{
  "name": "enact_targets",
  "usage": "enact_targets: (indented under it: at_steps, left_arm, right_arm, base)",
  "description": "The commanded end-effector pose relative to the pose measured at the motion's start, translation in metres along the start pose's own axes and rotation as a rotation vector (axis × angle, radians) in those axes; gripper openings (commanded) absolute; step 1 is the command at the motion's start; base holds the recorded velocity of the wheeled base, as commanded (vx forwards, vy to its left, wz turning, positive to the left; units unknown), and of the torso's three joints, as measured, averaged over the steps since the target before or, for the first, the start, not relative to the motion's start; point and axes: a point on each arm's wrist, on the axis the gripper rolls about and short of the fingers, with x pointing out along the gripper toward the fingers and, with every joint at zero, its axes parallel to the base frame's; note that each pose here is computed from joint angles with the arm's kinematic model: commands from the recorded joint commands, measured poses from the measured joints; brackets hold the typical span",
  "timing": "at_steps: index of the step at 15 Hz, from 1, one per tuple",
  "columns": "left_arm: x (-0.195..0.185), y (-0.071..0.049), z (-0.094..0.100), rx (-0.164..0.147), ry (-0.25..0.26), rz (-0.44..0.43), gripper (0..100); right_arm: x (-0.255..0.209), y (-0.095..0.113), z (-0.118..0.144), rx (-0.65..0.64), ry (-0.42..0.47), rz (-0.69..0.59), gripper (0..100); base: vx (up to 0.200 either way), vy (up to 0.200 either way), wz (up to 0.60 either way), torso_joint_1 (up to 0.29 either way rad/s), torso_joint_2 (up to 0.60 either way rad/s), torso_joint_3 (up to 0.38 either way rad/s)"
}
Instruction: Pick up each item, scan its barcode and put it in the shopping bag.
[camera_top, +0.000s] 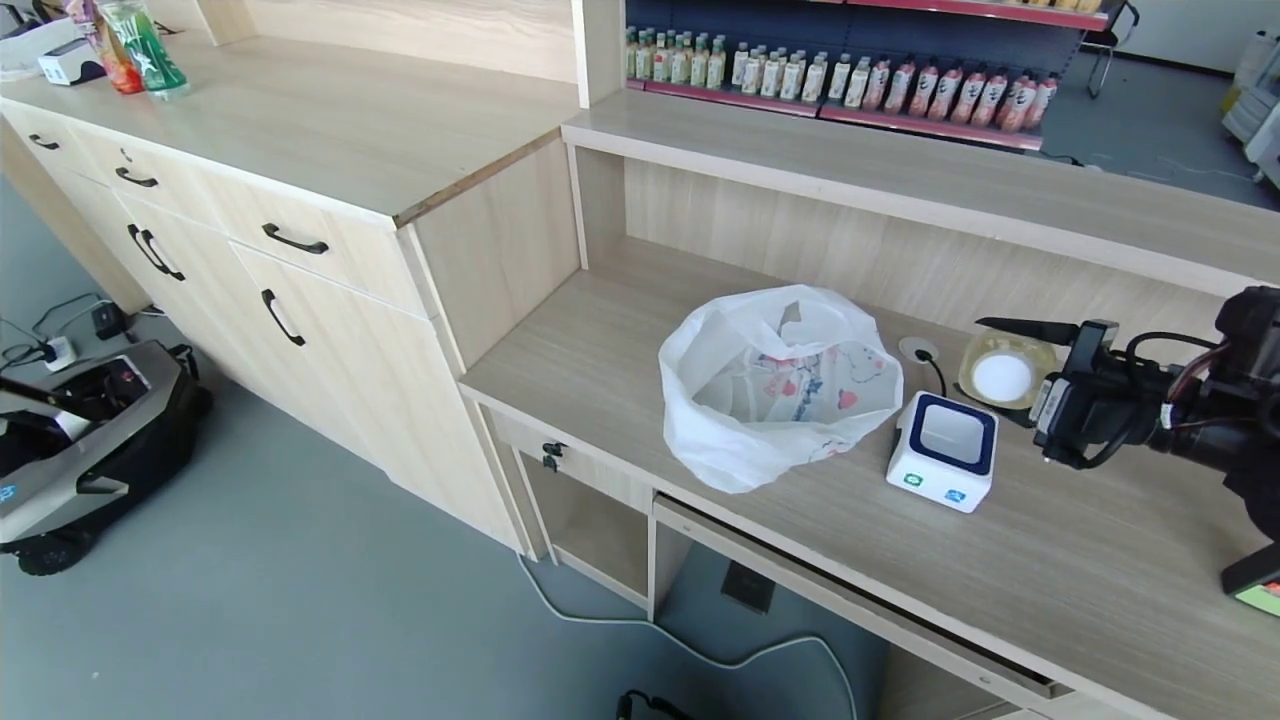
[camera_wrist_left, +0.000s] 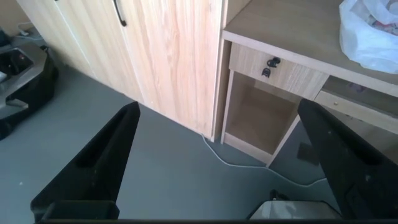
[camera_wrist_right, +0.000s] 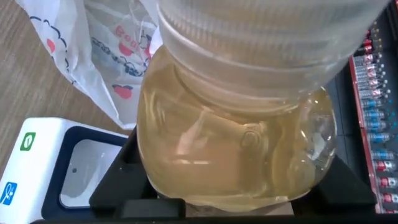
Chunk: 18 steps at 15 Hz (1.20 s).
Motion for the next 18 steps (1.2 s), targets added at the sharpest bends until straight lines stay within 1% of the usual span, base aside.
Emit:
enact_targets:
  at_steps: [1,3,6,10,11,15,18]
  left_arm:
    - [0.000,0.000,0.000,0.000,-0.001,-0.001,100]
    - [0.000,0.000,0.000,0.000,-0.001,-0.001,100]
    - [0.000,0.000,0.000,0.000,-0.001,0.001,100]
    - [0.000,0.000,0.000,0.000,-0.001,0.001,100]
    - [0.000,0.000,0.000,0.000,-0.001,0.001,100]
    - [0.000,0.000,0.000,0.000,-0.001,0.001,100]
    - [0.000,0.000,0.000,0.000,-0.001,0.001,100]
  right_arm:
    - [0.004,0.012,-0.004,0.016,-0.008,0.031,0]
    - [0.006,0.019,-0.006,-0.001,-0.023,0.050,0]
    - [0.008,0.026,-0.009,0.010,-0.048,0.067,0]
    - [0.012,0.033,-0.014,0.021,-0.050,0.080,0]
    - [0.016,0.040,-0.019,0.013,-0.047,0.092,0]
    - [0.028,0.039,-0.030,-0.005,-0.056,0.081,0]
    - [0.032,0.046,-0.034,0.006,-0.061,0.093,0]
  base:
    - [0.000,0.000,0.00,0.000,0.00,0.000]
    - [0.000,0.000,0.00,0.000,0.00,0.000]
    - [0.000,0.000,0.00,0.000,0.00,0.000]
    - [0.000,0.000,0.00,0.000,0.00,0.000]
    - [0.000,0.000,0.00,0.000,0.00,0.000]
    - [0.000,0.000,0.00,0.000,0.00,0.000]
    - [0.000,0.000,0.00,0.000,0.00,0.000]
